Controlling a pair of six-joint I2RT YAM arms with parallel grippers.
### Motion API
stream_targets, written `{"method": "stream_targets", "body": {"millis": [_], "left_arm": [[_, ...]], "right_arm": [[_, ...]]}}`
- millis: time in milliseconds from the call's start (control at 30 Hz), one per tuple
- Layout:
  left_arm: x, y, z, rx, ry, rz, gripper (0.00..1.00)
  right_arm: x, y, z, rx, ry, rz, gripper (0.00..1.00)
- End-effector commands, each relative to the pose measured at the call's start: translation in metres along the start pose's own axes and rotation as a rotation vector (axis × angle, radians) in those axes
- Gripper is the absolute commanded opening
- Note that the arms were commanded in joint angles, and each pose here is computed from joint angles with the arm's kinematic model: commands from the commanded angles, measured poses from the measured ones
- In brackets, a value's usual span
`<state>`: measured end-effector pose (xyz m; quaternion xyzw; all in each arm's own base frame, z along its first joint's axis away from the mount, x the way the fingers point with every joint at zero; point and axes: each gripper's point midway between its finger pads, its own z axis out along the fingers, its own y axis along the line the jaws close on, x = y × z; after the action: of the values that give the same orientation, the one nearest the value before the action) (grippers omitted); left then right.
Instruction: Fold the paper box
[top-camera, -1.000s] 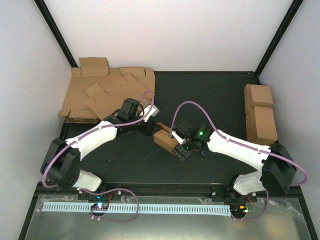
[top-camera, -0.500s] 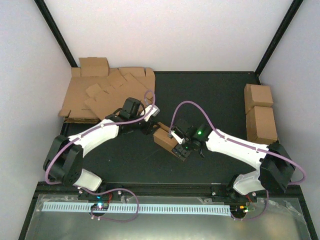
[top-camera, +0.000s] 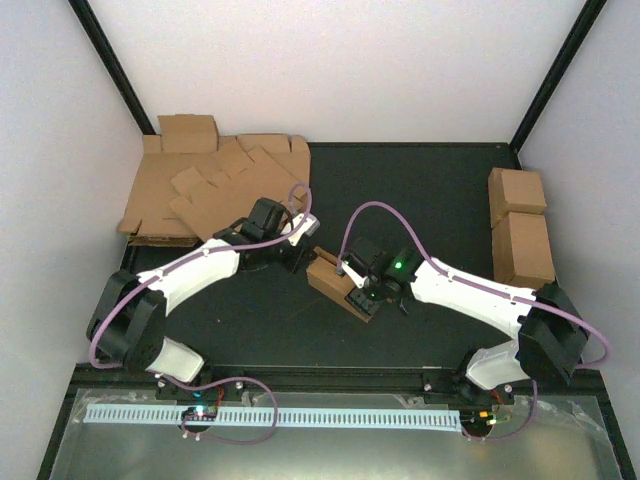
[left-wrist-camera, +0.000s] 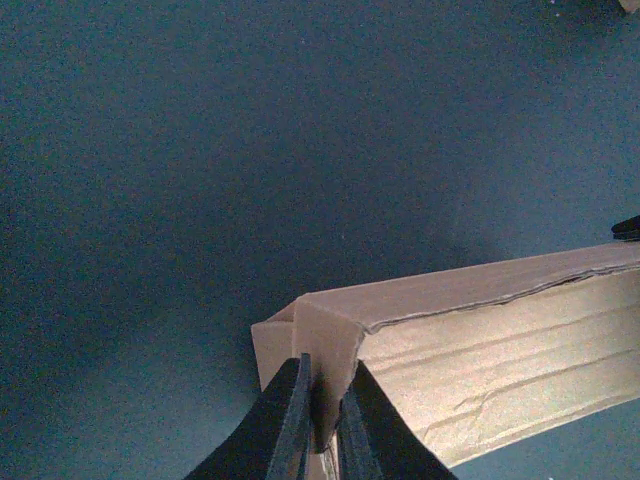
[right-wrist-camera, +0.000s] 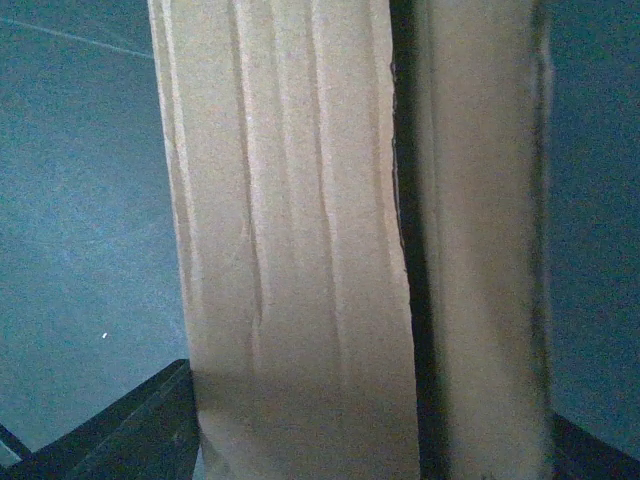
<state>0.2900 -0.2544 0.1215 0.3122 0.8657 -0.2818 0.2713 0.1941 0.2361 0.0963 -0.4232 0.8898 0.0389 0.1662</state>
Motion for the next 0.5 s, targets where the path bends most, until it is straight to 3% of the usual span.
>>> {"method": "stream_targets", "body": {"millis": [0, 267, 467], "left_arm": [[-0.0134, -0.0037, -0.0115, -0.042, -0.006, -0.027, 0.07], [-0.0165, -0.0063, -0.0172, -0.083, 0.016, -0.084, 0.02], [-0.0125, -0.0116, -0.0196, -0.115, 0.100, -0.130, 0.02]], "right_arm": [[-0.0098, -0.0004, -0.0056, 0.011, -0.029, 0.001, 0.68], [-0.0099, -0.0004, -0.0048, 0.011, -0.028, 0.004, 0.66], [-0.0096, -0.0029, -0.0042, 0.026, -0.026, 0.008, 0.62]]}}
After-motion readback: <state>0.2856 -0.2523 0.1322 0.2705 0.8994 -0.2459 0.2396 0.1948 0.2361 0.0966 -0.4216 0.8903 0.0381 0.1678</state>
